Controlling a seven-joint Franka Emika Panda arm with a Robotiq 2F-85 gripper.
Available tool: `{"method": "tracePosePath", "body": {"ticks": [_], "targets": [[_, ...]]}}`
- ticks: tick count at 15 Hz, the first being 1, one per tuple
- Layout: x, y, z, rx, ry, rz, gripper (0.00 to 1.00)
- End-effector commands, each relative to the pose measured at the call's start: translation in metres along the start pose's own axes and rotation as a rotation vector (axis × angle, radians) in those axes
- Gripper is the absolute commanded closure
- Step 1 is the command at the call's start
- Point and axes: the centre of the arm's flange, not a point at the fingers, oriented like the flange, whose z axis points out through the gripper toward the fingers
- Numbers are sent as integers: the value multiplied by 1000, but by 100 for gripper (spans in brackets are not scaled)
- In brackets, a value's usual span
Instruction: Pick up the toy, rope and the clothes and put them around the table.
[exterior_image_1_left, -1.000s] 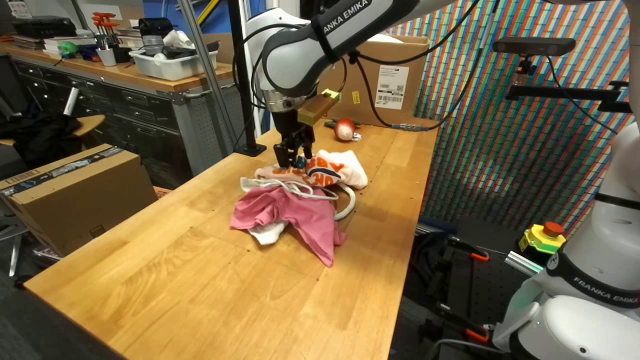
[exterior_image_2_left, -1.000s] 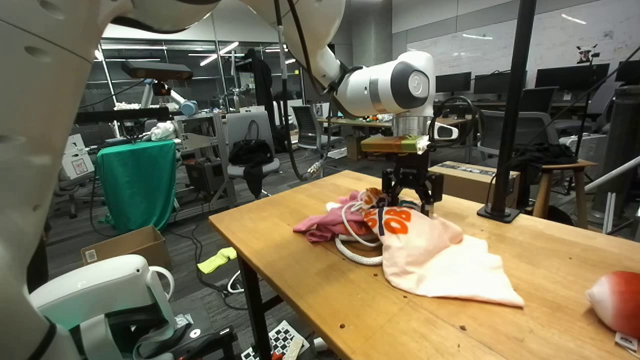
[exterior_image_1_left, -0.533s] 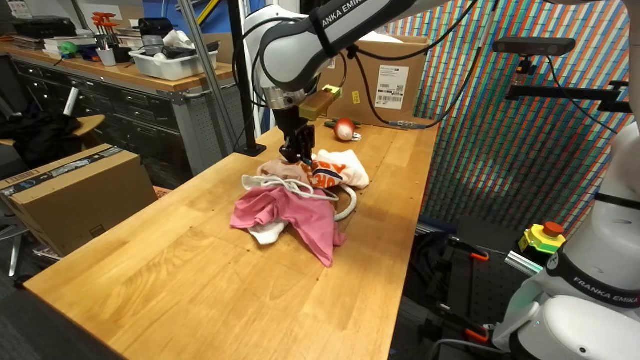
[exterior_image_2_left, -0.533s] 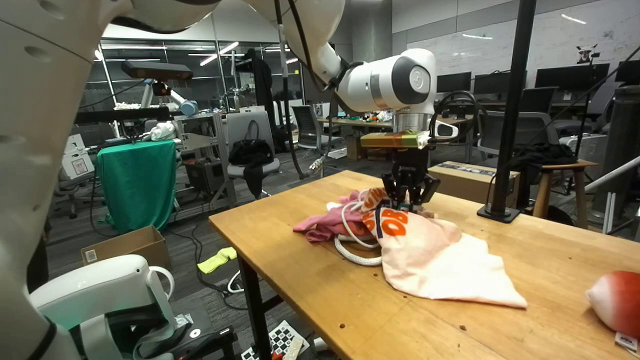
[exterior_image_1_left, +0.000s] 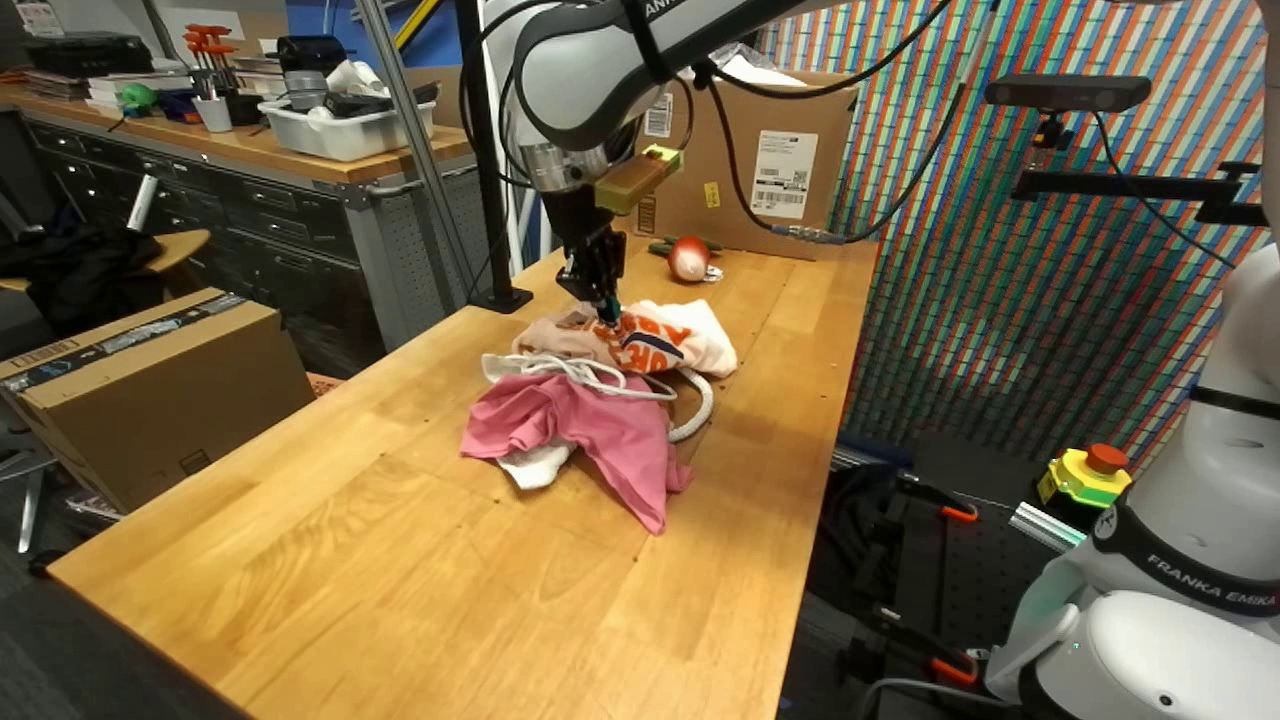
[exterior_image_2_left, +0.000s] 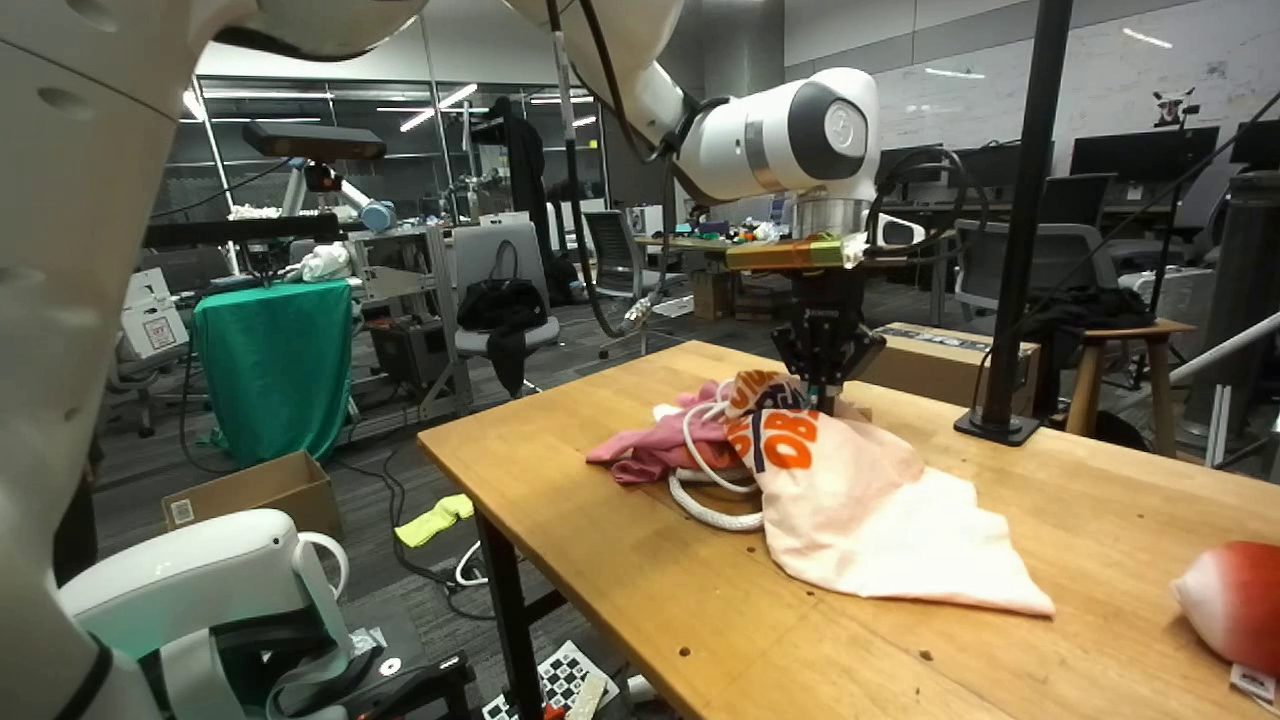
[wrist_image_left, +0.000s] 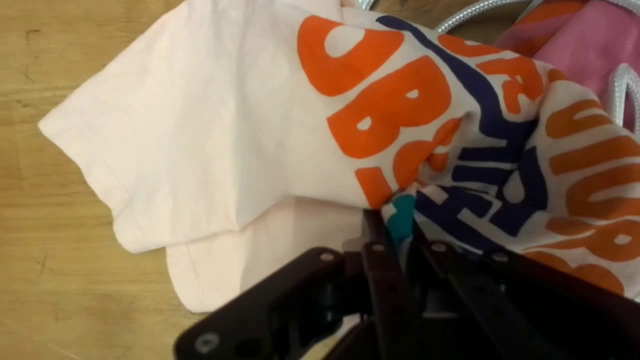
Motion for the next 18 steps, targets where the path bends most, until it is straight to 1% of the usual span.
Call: {"method": "tracePosePath", "body": {"ticks": [1,5,8,13,15,18], "targets": [[-6,9,-35,4,76,31,91],[-18,20,-84,14,185,70,92],[-32,26,-128,16,233,82,91],[-47,25,-189,23,345,135,92],[-50,20,-209,28,370,148,92],[-54,13,-232,29,377,144,92]]}}
